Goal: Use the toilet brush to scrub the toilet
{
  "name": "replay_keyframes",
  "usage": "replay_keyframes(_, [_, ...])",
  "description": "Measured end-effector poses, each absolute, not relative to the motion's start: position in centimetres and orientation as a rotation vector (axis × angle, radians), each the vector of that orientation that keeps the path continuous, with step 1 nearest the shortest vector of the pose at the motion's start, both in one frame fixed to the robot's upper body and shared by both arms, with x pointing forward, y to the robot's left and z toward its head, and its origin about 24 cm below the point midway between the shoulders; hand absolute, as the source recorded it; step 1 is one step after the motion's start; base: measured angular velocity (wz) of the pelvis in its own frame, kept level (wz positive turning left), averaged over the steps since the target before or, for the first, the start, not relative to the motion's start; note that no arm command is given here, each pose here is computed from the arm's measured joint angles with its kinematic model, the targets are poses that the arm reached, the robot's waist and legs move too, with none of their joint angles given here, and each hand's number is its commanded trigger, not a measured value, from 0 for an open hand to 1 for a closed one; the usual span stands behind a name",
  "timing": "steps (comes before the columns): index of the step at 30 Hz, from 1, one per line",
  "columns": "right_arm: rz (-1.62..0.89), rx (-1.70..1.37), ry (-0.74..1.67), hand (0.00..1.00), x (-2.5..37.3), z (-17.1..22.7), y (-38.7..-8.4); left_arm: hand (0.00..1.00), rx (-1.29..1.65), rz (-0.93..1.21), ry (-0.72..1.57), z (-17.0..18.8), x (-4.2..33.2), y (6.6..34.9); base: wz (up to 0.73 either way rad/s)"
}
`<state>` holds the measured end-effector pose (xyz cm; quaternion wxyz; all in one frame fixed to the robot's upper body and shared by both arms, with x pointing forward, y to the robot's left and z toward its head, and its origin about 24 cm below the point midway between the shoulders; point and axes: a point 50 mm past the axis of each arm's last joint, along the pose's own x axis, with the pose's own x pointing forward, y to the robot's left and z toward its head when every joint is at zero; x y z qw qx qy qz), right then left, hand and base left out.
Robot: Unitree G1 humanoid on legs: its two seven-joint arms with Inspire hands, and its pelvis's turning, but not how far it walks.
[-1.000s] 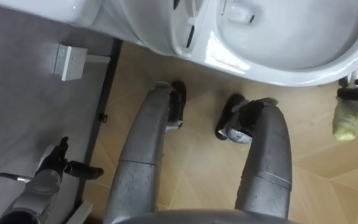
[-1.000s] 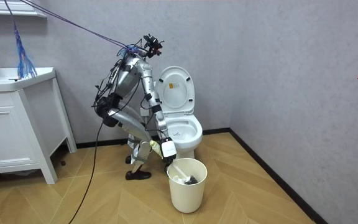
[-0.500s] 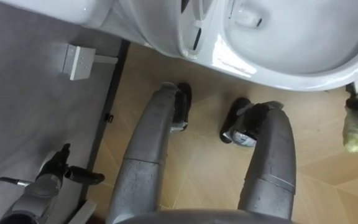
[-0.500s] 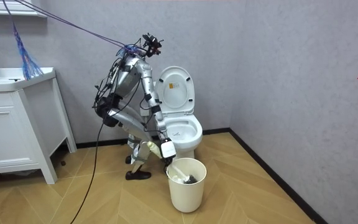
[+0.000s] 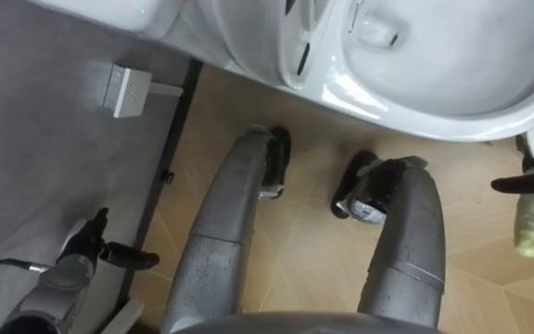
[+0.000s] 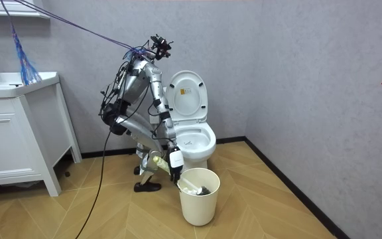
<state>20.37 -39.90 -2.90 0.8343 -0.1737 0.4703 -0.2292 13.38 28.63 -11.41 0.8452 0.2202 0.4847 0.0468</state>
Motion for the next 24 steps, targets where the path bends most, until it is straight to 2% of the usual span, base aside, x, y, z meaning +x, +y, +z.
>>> replay_keyframes(24, [-0.366,-0.352,1.177,0.0,16.6,-5.5,-39.5,0.0,0.45,0.061,1.038,-11.5,13.3,28.6,0.01])
